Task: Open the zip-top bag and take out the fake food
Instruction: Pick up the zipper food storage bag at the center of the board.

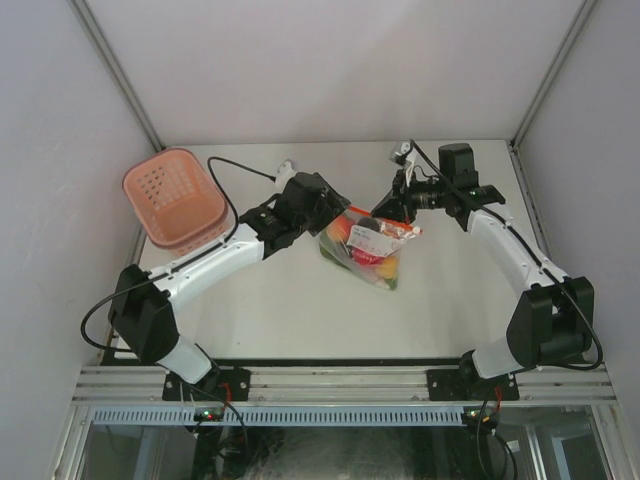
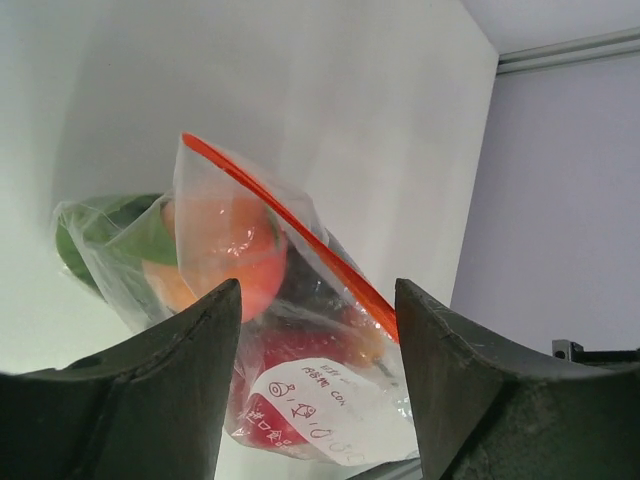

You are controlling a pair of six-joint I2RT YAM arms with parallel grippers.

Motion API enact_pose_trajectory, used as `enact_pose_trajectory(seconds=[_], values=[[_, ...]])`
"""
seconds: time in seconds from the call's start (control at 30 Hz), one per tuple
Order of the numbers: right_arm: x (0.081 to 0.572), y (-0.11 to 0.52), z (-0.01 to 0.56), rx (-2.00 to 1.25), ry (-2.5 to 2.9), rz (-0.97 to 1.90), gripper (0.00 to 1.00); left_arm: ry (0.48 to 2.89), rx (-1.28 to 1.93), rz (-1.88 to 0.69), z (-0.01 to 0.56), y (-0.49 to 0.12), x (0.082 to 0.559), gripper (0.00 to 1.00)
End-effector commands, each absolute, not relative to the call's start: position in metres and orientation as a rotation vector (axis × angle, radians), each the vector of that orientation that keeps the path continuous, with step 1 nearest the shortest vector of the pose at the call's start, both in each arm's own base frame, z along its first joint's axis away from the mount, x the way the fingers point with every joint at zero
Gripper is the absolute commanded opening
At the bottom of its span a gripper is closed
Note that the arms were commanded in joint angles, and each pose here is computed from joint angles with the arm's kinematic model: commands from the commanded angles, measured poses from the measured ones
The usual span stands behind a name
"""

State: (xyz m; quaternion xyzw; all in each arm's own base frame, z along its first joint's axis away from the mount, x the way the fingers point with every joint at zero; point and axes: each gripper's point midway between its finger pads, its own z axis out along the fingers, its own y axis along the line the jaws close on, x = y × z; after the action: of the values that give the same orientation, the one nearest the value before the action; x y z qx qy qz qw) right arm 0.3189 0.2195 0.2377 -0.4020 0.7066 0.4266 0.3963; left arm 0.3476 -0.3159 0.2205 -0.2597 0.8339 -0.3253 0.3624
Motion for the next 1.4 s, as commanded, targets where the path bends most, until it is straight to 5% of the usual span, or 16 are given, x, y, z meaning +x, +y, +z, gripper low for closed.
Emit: enact_pose_trajectory(seconds=[0.0,0.3,0.63,0.8,0.9,1.1,1.37], values=[[0.305,0.232,0.256,-1.119,1.670,1.073,0.00,2.131,-0.684,-0.883,0.241,-0.324,0.350,0.67],[0.292,0.244,0.252,-1.200,1.636,1.085,0.00,2.118,-0.676,-0.892,0.242,-0.326,0.353,0.57],[0.277,0.246,0.259,-1.261,1.561,1.132,0.00,2.053,-0.558,-0.922,0.254,-0.328,0.357,0.10],[0.267,0.244,0.265,-1.290,1.508,1.170,0.00,2.013,-0.371,-0.934,0.264,-0.332,0.364,0.00],[0.261,0.240,0.271,-1.310,1.471,1.160,0.10,1.987,-0.215,-0.941,0.272,-0.335,0.368,0.00],[0.247,0.224,0.288,-1.355,1.359,1.103,0.43,1.880,0.229,-0.860,0.294,-0.340,0.371,0.00],[0.221,0.210,0.296,-1.531,1.135,0.885,0.77,1.773,0.769,-1.053,0.317,-0.370,0.354,0.00]])
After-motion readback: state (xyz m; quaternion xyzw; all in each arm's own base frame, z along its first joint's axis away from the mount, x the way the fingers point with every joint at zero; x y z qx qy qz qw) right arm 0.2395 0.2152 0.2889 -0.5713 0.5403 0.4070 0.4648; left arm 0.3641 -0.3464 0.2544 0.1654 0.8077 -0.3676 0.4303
